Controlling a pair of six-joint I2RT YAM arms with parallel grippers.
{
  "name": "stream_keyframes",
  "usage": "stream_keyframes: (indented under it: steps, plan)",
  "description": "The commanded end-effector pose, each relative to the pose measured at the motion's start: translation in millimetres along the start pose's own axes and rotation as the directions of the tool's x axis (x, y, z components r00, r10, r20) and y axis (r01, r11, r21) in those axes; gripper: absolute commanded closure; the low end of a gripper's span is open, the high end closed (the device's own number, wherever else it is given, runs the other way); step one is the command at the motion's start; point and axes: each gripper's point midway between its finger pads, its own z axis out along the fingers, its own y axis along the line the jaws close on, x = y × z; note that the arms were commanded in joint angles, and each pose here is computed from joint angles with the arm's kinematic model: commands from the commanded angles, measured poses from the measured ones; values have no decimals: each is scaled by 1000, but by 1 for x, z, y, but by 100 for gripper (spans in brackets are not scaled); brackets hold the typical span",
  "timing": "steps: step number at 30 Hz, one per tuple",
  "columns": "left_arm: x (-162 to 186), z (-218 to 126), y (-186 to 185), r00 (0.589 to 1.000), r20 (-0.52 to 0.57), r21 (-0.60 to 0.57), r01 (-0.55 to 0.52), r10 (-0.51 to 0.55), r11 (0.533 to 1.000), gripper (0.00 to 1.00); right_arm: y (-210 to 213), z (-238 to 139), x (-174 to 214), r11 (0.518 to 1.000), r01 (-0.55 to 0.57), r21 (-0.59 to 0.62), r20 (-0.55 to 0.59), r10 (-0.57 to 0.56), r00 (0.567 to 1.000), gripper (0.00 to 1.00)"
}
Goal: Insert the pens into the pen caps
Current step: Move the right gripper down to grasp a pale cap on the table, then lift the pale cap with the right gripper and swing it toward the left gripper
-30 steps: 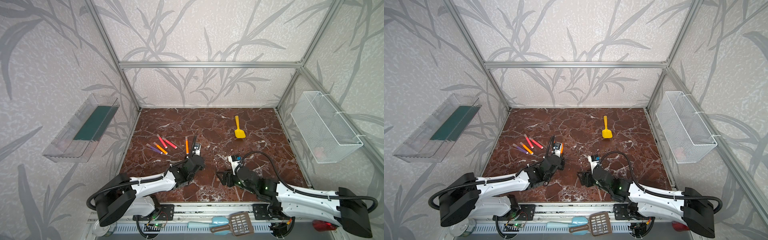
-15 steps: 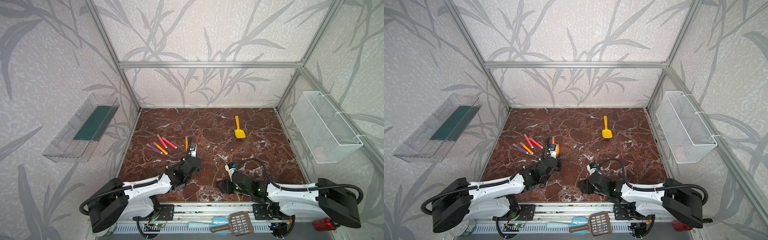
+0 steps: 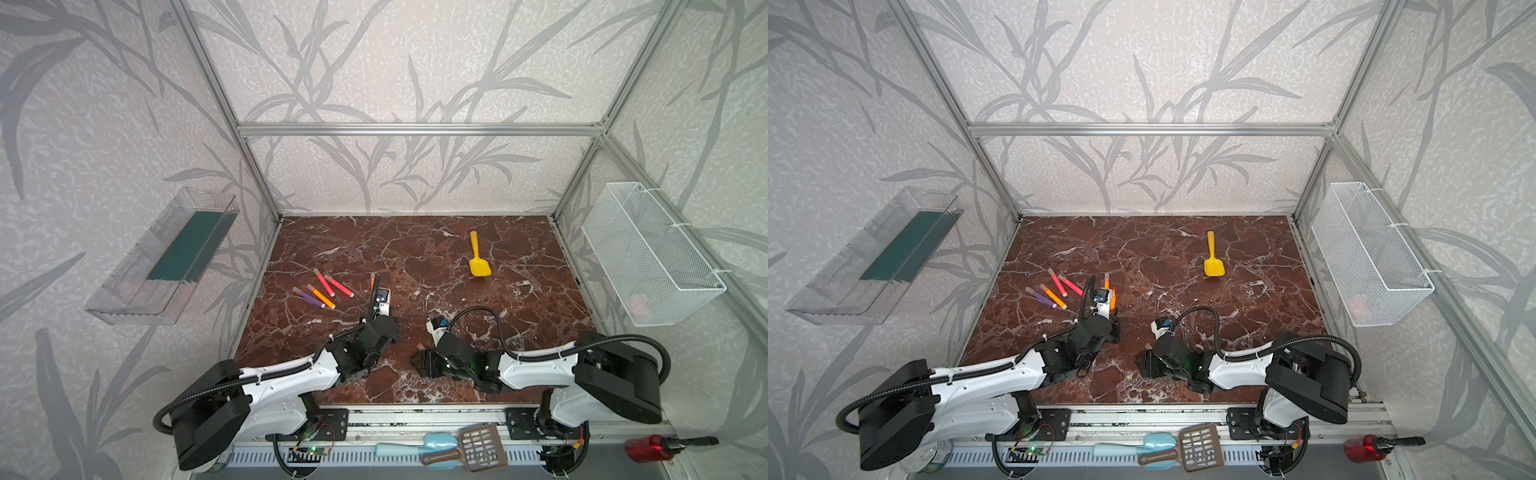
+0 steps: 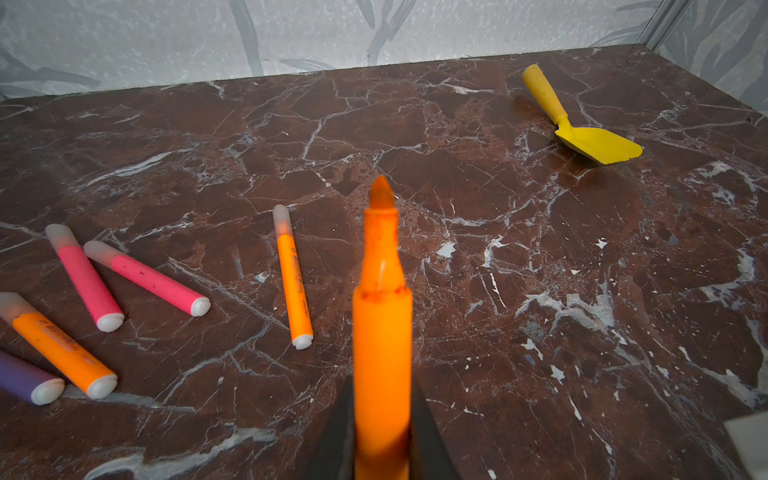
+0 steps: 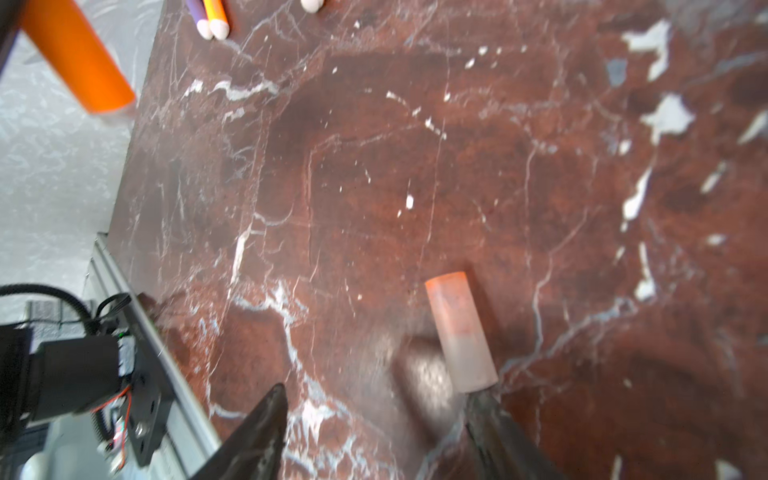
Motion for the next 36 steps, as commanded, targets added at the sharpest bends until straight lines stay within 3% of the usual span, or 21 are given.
stream_keyframes:
  steps: [1,10,20,31,36]
  plan:
    - [-3,-2,8,1000,19,-32,13,-12,999,100,-30,7,8,987,50,155,-30,-46,999,32]
    - [-3,-5,15,999,30,-40,19,-18,999,100,-29,34,-20,968,84,237,30,-93,995,32]
    - [-5,-12,26,998,44,-61,37,-34,997,100,-19,66,-51,948,145,284,17,-157,988,32]
    - [-2,-10,44,996,24,-112,87,-85,990,100,-25,39,-76,872,224,434,10,-254,967,32]
    - [0,-9,51,995,16,-133,104,-103,986,100,-20,46,-66,877,249,411,-41,-254,966,35]
